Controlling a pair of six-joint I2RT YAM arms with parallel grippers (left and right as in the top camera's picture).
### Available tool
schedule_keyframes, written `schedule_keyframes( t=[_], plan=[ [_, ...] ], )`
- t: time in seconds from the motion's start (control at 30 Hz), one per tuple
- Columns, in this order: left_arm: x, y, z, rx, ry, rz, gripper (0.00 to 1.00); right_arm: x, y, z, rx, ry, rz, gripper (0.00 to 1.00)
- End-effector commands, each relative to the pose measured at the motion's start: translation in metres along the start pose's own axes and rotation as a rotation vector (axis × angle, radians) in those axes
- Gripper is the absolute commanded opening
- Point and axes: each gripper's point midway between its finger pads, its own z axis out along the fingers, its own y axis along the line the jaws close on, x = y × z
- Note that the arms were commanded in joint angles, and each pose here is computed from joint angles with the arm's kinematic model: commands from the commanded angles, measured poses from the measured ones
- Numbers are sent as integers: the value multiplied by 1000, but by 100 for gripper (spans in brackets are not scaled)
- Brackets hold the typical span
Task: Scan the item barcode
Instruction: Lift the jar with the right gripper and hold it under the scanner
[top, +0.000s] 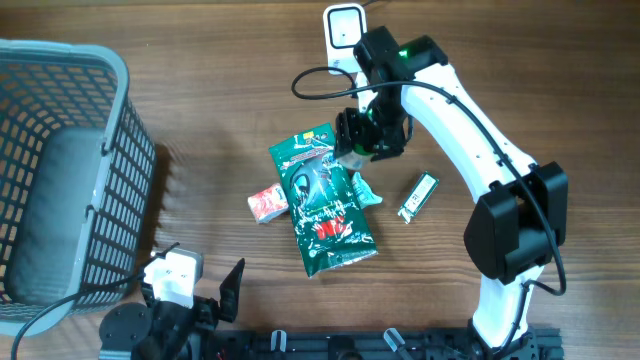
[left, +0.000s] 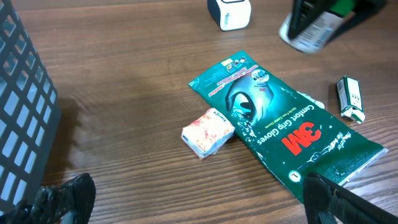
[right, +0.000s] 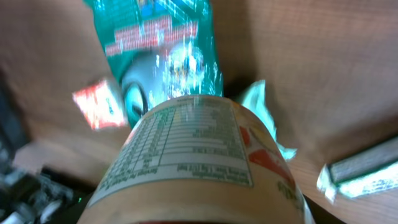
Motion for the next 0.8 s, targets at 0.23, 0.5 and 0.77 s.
schedule_keyframes(
  t=[0.23, 0.5, 0.77],
  plan=[
    [-1, -2, -1, 12, -7, -7, 100, -139, -3, -59, 155, -677, -53, 56],
    [-1, -2, -1, 12, -7, -7, 100, -222, -3, -63, 225, -1025, -146, 56],
    [-1, -2, -1, 12, -7, -7, 100, -273, -12, -22, 264, -1178, -209, 56]
  ],
)
